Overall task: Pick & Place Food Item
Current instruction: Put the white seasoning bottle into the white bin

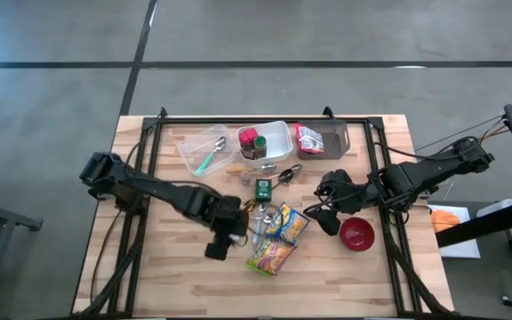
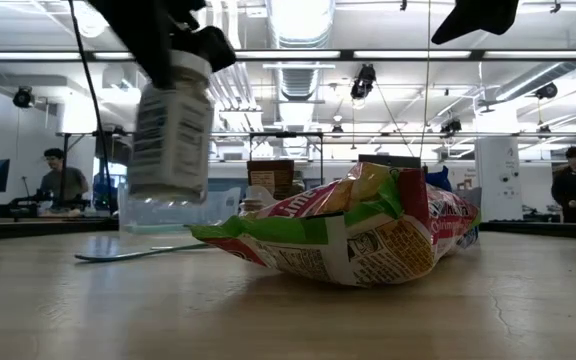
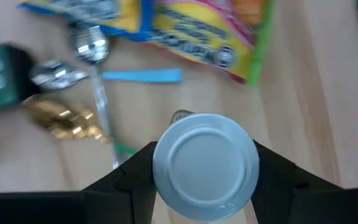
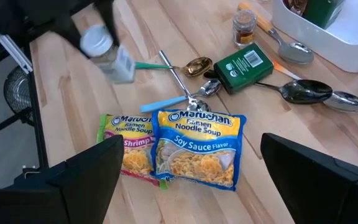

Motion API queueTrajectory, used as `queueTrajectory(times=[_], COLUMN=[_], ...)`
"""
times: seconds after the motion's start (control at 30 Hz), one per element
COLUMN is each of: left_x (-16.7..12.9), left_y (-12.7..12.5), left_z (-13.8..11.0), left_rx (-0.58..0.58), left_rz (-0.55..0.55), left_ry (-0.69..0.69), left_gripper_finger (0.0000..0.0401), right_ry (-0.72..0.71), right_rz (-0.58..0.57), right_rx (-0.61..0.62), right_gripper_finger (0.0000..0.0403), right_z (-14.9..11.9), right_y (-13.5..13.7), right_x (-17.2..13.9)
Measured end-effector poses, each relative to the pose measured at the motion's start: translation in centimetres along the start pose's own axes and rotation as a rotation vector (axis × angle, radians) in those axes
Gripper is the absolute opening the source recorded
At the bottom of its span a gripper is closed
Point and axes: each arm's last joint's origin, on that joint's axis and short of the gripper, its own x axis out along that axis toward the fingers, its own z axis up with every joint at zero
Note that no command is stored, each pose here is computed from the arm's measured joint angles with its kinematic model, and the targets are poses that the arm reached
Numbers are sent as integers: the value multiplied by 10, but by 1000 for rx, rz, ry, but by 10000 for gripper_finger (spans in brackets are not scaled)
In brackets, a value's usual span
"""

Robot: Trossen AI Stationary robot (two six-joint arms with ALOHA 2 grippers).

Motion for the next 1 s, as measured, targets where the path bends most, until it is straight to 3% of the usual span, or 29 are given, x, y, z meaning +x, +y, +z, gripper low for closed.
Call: queueTrajectory(times=[0.2,0.5,0.7,1.0], left_x=[-28,-81,-114,-139], left_y=[45,124,182,251], left_z=[10,23,12,-14], left_rx=[-169,-346,-415,-424], left_rz=[57,161,257,357], left_ry=[7,-160,-248,-354], left_gripper_finger=[190,190,190,190], right_ry=[0,-7,-56,-87], right_rz=[0,-4,-30,-46], right_rx=[0,2,28,197], right_gripper_finger=[373,373,373,373], right_z=[0,0,2,3], right_y=[0,0,0,-1], right_x=[0,0,0,0])
